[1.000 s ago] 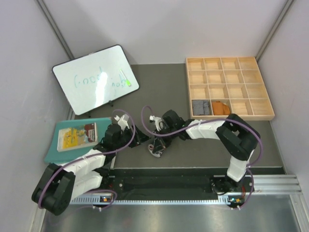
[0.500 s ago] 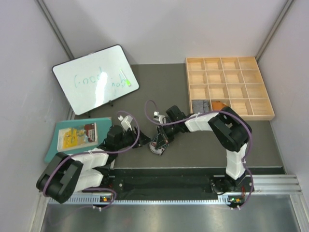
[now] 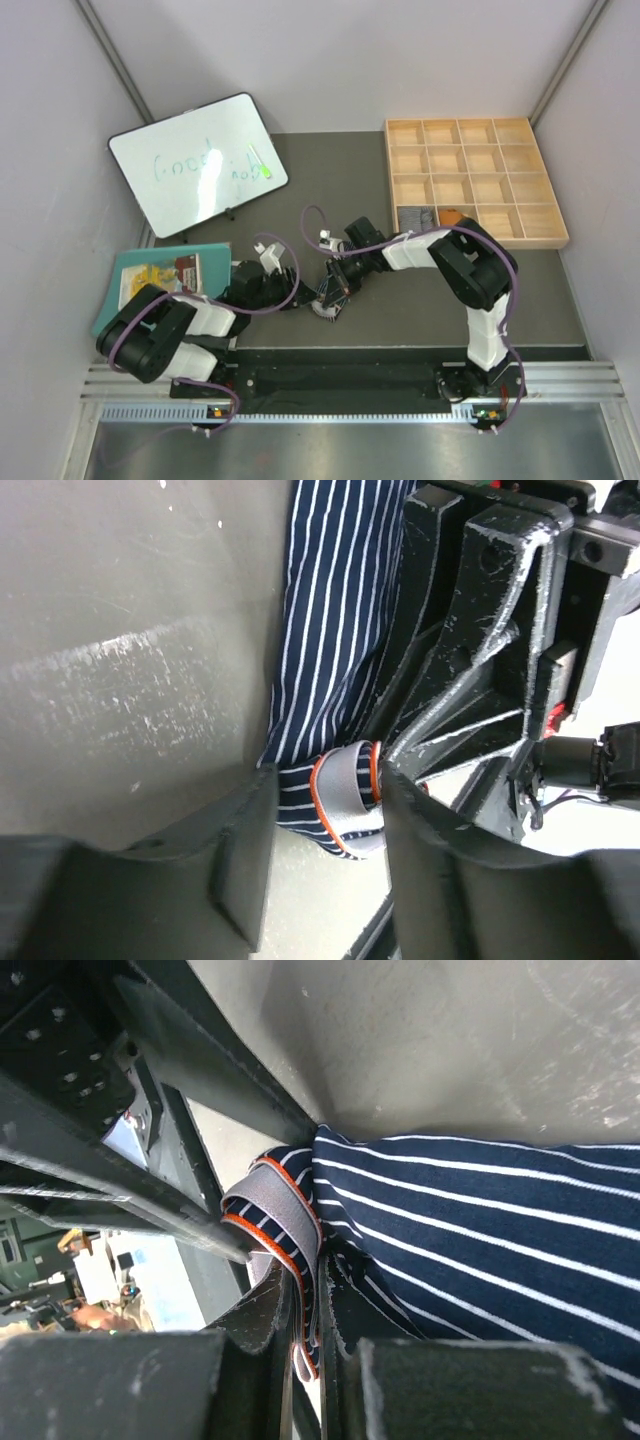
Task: Roll the underwear
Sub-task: Roll the underwear to the center of the board.
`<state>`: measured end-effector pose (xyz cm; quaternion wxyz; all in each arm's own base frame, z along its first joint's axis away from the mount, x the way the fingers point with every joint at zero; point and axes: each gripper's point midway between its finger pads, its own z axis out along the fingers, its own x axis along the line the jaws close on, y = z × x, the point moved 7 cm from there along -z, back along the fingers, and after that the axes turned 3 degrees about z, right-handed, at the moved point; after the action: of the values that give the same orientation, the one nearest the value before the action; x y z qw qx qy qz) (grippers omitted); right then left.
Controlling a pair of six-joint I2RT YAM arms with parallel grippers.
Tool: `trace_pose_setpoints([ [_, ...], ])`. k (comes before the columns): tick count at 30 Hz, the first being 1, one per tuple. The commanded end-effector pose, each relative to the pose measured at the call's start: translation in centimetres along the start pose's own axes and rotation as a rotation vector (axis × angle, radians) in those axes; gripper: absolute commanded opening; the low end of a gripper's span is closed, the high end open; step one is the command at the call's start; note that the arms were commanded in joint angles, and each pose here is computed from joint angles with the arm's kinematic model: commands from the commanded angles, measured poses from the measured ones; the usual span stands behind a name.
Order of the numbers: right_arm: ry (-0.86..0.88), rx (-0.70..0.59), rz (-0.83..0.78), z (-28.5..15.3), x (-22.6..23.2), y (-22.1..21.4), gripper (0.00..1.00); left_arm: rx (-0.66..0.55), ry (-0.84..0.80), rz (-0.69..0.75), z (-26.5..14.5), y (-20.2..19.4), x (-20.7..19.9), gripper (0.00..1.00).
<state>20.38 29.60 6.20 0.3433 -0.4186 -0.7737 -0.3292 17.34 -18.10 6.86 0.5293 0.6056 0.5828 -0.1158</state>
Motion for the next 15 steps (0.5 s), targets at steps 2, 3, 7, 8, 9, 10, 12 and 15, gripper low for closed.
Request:
trace_pose_setpoints([
  [2, -0.035, -0.057, -0.041, -0.6, -0.2, 1.6, 0.07, -0.003, -0.004, 0.049, 1.0, 0.4, -0.2, 0.34],
  [3, -0.040, -0.066, -0.041, -0.8, -0.1, 1.7, 0.09, 0.017, 0.041, 0.028, 1.1, 0.0, 0.5, 0.30],
  [7, -0.052, -0.100, -0.061, -1.9, 1.2, 2.1, 0.34, 0.043, 0.146, -0.023, 1.4, -0.5, 1.9, 0.09],
  [8, -0.060, -0.106, -0.060, -2.2, 1.4, 1.9, 0.38, 0.043, 0.150, -0.030, 1.6, -0.3, 1.8, 0.06],
  [9, -0.073, -0.133, -0.067, -2.8, 2.1, 2.1, 0.41, 0.056, 0.163, -0.039, 1.7, -0.4, 2.0, 0.05],
  [10, -0.084, -0.142, -0.062, -3.1, 2.4, 2.0, 0.44, 0.076, 0.179, -0.050, 1.7, -0.6, 2.1, 0.04],
  [12, -0.111, -0.188, -0.048, -4.2, 3.3, 1.6, 0.53, 0.095, 0.196, -0.058, 2.1, -0.3, 2.2, 0.01],
  [15, -0.152, -0.258, 0.002, -5.1, 3.5, 0.3, 0.63, 0.135, 0.225, -0.080, 2.4, -0.3, 2.3, 0.00],
])
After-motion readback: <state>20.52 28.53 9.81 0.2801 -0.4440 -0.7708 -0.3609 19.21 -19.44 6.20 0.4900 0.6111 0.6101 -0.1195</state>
